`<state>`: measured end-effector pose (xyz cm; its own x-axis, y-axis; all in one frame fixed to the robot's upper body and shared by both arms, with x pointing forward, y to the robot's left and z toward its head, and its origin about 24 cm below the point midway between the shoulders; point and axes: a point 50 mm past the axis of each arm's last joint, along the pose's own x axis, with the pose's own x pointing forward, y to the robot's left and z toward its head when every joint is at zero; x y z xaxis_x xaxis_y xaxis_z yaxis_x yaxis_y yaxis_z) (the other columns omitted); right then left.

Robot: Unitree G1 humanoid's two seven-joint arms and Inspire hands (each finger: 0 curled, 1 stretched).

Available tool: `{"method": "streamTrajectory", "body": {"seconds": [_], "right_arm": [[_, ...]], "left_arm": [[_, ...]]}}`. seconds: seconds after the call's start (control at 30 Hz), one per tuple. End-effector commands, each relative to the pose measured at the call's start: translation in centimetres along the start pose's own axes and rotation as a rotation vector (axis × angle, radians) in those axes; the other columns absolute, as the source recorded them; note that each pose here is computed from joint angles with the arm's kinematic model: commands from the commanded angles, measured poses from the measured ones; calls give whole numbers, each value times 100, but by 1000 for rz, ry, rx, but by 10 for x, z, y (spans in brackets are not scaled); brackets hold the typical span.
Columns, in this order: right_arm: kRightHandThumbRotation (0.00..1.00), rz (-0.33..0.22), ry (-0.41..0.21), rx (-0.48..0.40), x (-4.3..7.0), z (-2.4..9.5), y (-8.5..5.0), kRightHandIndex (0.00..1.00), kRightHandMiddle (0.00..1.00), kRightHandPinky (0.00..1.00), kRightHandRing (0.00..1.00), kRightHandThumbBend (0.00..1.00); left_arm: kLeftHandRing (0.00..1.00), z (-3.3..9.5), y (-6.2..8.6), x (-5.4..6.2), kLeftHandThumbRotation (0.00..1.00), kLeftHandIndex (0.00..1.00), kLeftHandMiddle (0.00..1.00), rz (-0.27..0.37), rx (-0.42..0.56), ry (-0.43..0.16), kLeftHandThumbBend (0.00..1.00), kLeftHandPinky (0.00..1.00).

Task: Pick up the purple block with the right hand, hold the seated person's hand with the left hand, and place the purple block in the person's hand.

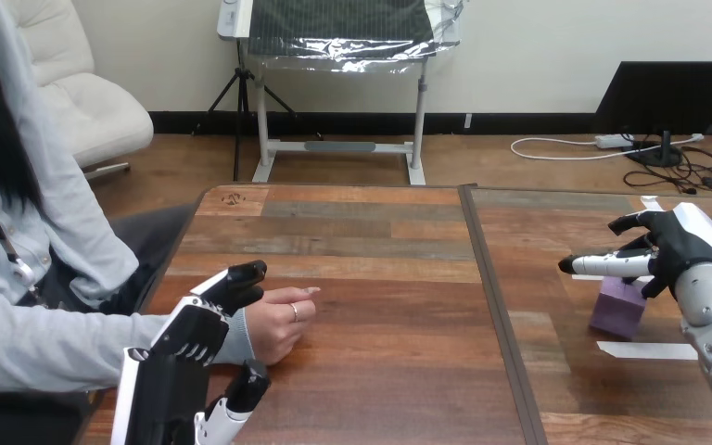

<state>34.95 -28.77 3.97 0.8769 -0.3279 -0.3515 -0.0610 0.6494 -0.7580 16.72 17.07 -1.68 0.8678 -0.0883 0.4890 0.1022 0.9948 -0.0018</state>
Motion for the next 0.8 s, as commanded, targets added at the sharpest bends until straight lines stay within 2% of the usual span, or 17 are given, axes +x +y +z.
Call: {"method": "streamTrajectory", "body": {"seconds": [0.0,0.17,0.53,0.77], "right_arm": [[34,-23,-49,20,3,22,-18,79,58,38,51,88],[37,-17,-52,28,4,27,-27,78,65,43,59,87],[41,10,-79,39,4,35,-45,76,67,43,58,88],[42,32,-94,57,4,39,-58,75,73,52,66,86]], "left_arm": [[83,1,-2,19,59,74,80,-16,-14,-61,74,79],[82,0,-2,19,58,74,80,-22,-34,-57,75,79],[81,-2,-3,21,61,73,79,-32,-55,-61,76,77],[80,-3,-3,21,61,73,78,-32,-70,-57,77,75]]}}
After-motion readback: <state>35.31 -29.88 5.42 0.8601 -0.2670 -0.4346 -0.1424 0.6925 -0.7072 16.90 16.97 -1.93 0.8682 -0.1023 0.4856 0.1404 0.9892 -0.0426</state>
